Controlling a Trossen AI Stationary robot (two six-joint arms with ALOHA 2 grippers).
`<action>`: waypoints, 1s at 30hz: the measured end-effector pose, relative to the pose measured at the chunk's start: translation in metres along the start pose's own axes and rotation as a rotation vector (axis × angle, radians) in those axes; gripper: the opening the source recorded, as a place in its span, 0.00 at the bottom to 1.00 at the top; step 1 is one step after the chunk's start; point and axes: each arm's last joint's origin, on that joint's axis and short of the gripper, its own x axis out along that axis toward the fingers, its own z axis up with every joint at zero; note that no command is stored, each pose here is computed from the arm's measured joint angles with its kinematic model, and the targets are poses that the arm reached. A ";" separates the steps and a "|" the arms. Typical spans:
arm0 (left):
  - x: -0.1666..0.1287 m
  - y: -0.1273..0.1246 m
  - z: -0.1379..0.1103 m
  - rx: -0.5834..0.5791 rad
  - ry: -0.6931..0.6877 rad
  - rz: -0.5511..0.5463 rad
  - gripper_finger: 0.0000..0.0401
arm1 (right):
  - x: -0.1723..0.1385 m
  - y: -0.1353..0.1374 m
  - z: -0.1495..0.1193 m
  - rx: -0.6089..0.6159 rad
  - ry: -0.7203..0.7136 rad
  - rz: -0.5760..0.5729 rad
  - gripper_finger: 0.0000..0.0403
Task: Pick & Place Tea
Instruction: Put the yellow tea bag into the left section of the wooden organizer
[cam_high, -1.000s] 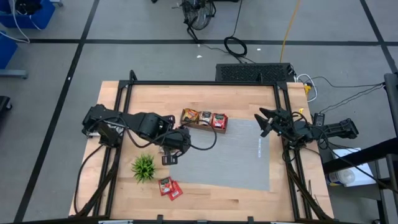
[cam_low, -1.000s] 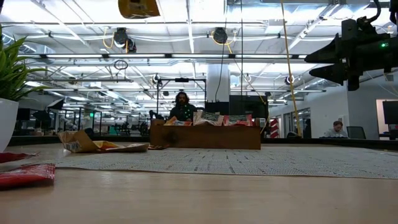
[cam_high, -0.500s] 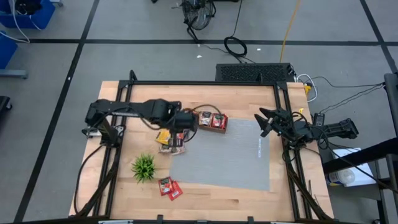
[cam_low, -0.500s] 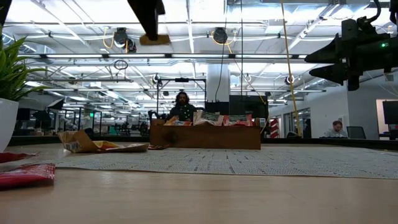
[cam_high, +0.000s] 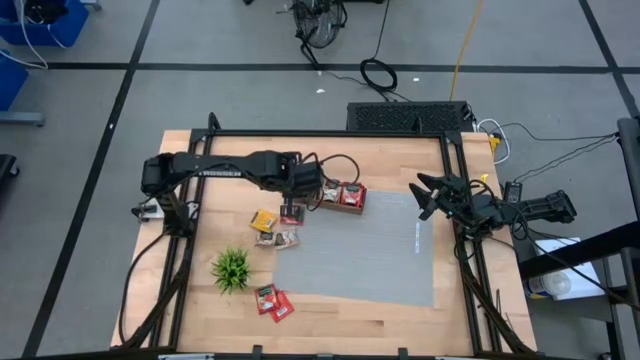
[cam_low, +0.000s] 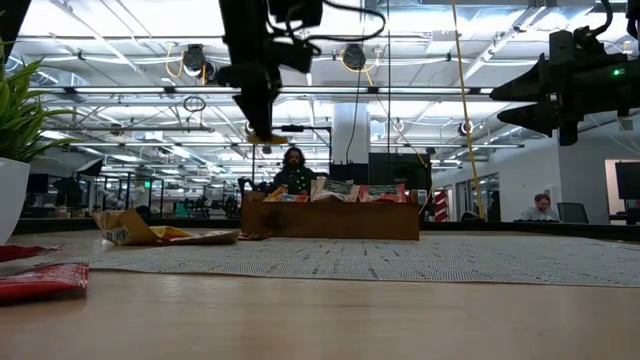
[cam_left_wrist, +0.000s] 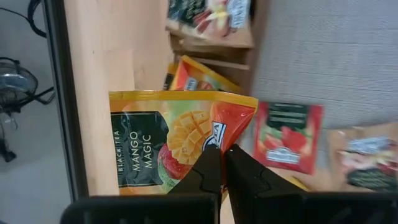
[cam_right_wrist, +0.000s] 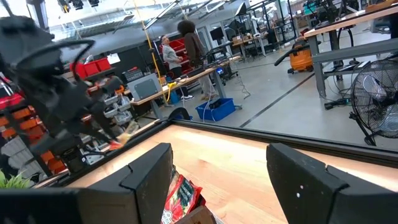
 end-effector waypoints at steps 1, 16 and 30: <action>0.005 0.002 -0.001 0.000 -0.003 0.008 0.02 | 0.000 0.000 0.000 0.000 0.000 0.000 0.60; 0.064 0.001 -0.011 0.046 -0.036 0.028 0.02 | 0.000 0.000 0.000 0.000 0.000 0.000 0.60; 0.100 -0.007 -0.009 0.063 0.012 0.024 0.08 | 0.000 0.000 0.000 0.000 0.000 0.000 0.60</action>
